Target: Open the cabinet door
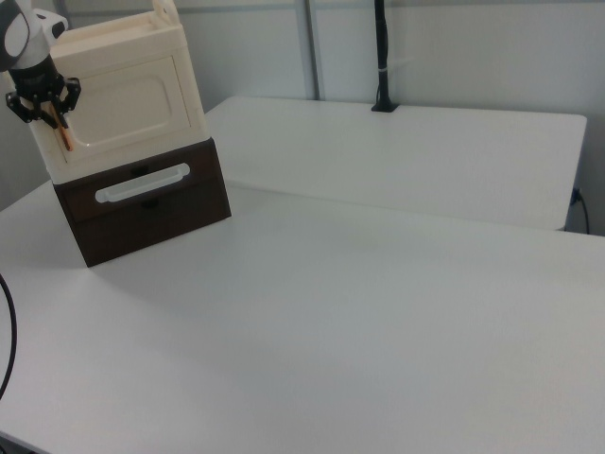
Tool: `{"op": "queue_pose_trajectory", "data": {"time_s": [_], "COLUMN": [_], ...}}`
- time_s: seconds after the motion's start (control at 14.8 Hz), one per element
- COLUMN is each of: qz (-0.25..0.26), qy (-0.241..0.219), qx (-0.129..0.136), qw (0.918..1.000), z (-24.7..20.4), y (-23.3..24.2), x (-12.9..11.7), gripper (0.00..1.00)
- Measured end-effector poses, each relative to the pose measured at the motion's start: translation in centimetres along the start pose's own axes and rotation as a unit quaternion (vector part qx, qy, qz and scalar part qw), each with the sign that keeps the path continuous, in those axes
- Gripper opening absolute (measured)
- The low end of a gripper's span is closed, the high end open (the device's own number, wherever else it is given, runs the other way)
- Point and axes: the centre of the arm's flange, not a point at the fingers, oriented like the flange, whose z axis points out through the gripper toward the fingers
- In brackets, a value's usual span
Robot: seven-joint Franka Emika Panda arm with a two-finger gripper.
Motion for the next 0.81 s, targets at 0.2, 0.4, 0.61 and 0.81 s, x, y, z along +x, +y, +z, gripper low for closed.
{"op": "queue_pose_trajectory", "data": {"time_s": [0.2,0.4,0.61,0.81], "qz": [0.002,0.006,0.020,0.053], "qy": [-0.011,-0.048,-0.084,-0.112], "qx": [0.004,0.016,0.028,0.033], "qw": [0.9999,0.9987,0.9958,0.9918], "z": [-0.3,-1.6,-2.2,-4.6], "y": [0.2,1.4,3.0,6.1], "x": [-0.4,-2.1,-4.1,-6.9], "gripper": [0.18,0.18,0.33,0.71]}}
